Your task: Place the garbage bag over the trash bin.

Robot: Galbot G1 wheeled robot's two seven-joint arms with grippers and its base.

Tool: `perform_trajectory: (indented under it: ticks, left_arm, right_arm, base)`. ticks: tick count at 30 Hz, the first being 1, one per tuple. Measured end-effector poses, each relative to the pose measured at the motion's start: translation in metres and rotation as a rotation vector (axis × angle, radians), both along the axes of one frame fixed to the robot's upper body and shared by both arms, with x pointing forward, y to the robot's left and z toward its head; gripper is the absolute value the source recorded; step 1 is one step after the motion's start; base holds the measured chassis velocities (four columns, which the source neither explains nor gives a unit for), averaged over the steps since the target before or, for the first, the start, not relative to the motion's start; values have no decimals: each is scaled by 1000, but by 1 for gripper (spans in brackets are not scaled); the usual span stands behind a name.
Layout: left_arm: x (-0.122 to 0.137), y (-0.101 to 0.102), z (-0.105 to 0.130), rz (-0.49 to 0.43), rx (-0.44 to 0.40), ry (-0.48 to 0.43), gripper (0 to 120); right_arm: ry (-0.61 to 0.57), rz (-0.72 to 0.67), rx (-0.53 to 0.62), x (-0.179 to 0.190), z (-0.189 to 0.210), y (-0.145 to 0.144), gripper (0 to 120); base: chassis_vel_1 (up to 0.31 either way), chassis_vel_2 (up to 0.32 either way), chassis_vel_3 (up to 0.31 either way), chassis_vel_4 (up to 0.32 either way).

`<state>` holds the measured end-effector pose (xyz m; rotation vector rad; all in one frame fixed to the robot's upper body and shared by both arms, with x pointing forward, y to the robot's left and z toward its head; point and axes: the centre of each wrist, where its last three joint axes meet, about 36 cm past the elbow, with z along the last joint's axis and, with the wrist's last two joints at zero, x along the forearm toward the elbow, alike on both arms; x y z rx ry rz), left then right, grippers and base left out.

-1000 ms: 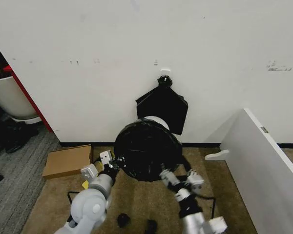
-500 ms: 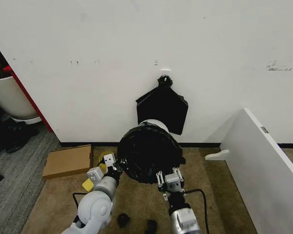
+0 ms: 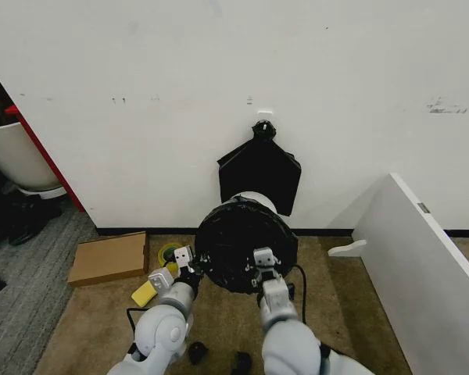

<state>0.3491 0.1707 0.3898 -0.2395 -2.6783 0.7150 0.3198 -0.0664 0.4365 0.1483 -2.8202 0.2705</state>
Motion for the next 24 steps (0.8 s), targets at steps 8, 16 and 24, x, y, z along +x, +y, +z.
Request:
perform_trajectory:
  ticks: [8,16,24]
  left_arm:
    - [-6,-3,1,-7,4,-9,0]
    - [-13,-3,2,-8,13,-14,0]
    - [-18,-3,6,-7,13,-23,0]
  right_arm:
    - [58,-70,-64,45,-15,16,0]
    - [41,-117,-99,85,-26,29,0]
    - [32,-165,-127,118,-31,33,0]
  base:
    - [0,0,0,0]
    - [0,0,0,0]
    - [0,0,0,0]
